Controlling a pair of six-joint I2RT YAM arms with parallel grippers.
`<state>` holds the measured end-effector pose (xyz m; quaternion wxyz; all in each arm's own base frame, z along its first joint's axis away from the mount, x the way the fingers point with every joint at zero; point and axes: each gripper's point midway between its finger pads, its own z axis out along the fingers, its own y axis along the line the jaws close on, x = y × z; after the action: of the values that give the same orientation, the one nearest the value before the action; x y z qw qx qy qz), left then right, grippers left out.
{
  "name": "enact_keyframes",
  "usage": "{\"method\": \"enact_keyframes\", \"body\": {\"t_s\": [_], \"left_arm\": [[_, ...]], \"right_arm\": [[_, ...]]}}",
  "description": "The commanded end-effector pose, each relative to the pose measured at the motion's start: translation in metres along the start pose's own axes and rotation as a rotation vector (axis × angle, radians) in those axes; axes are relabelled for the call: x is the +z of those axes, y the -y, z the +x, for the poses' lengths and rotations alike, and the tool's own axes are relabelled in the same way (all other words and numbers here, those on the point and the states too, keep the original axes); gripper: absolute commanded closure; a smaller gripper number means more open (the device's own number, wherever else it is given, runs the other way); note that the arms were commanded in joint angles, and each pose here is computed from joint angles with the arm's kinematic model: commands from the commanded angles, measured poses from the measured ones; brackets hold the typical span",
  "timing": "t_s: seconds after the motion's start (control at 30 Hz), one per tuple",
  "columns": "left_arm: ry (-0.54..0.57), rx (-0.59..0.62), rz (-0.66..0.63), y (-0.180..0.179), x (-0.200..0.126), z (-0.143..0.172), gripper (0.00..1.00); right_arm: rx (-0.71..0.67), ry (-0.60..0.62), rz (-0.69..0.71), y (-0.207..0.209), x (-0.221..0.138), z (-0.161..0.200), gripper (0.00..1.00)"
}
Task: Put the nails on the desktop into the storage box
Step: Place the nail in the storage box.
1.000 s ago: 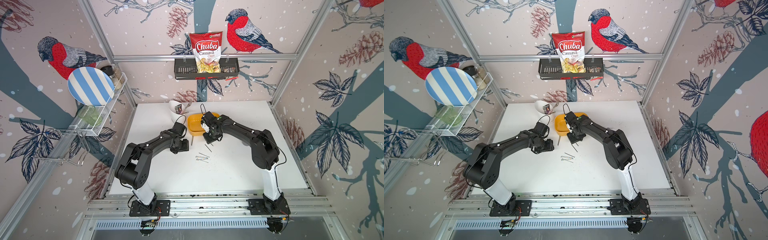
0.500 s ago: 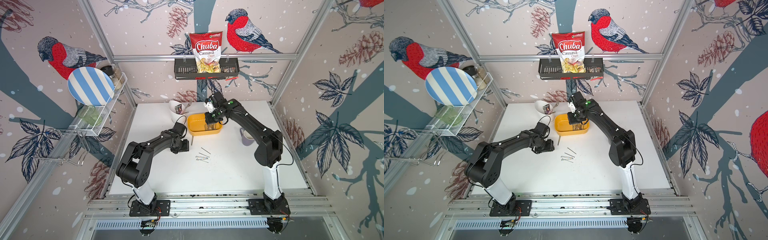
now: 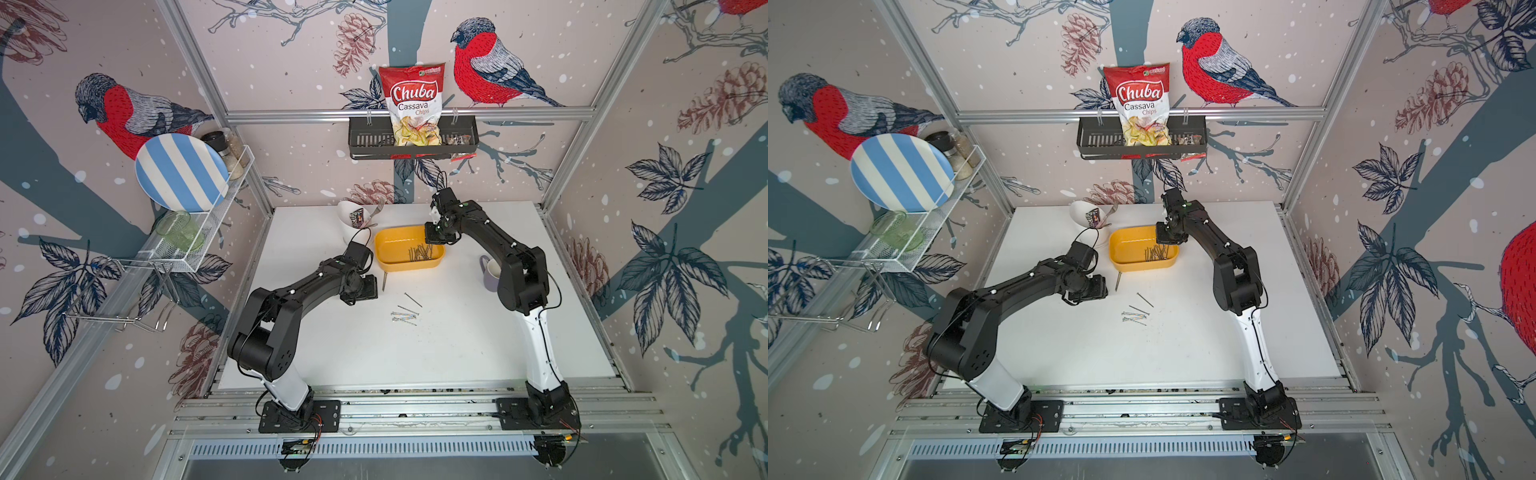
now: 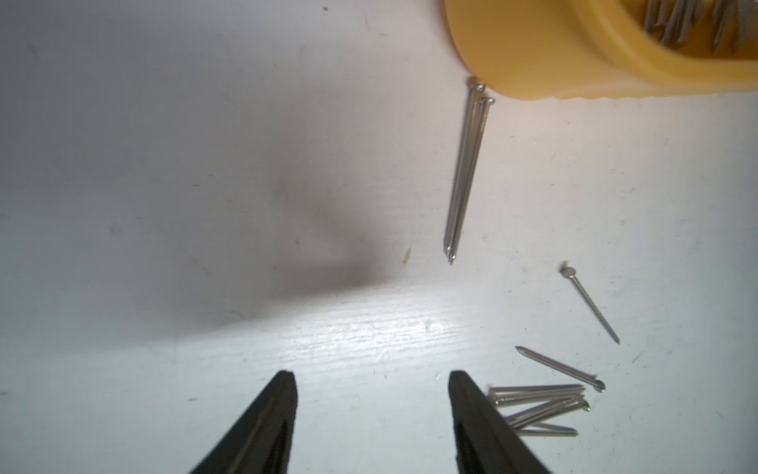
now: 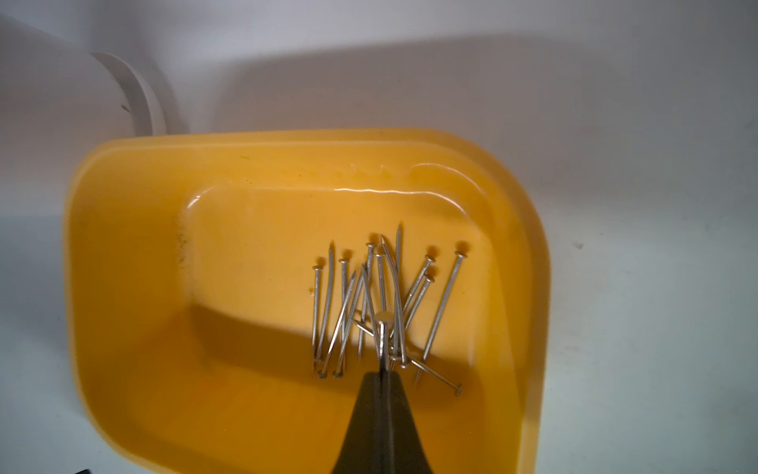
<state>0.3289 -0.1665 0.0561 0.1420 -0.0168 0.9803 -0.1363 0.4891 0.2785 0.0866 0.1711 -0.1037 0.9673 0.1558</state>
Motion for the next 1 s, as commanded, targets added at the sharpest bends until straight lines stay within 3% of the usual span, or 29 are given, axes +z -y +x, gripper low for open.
{"method": "enact_keyframes", "body": {"t_s": [0.0, 0.2, 0.33, 0.63, 0.8, 0.97], "left_arm": [[0.002, -0.027, -0.003, 0.001, -0.006, -0.002, 0.38], [0.017, -0.052, 0.034, 0.010, -0.013, -0.007, 0.38], [0.026, -0.063, 0.057, 0.015, -0.017, -0.009, 0.38], [0.047, -0.056, 0.121, 0.033, -0.019, -0.026, 0.37], [0.054, -0.064, 0.154, 0.040, -0.016, -0.026, 0.37], [0.061, -0.079, 0.149, 0.035, -0.013, -0.016, 0.37]], "right_arm": [[0.015, 0.004, -0.002, 0.004, 0.014, 0.003, 1.00], [0.030, -0.043, 0.000, 0.014, 0.031, 0.020, 1.00], [0.028, -0.043, -0.003, 0.014, 0.030, 0.019, 0.85], [-0.113, 0.092, -0.040, -0.036, -0.042, 0.002, 0.67], [-0.233, -0.010, -0.046, -0.065, -0.051, 0.059, 0.54], [-0.338, -0.141, 0.029, -0.066, -0.043, 0.128, 0.52]]}}
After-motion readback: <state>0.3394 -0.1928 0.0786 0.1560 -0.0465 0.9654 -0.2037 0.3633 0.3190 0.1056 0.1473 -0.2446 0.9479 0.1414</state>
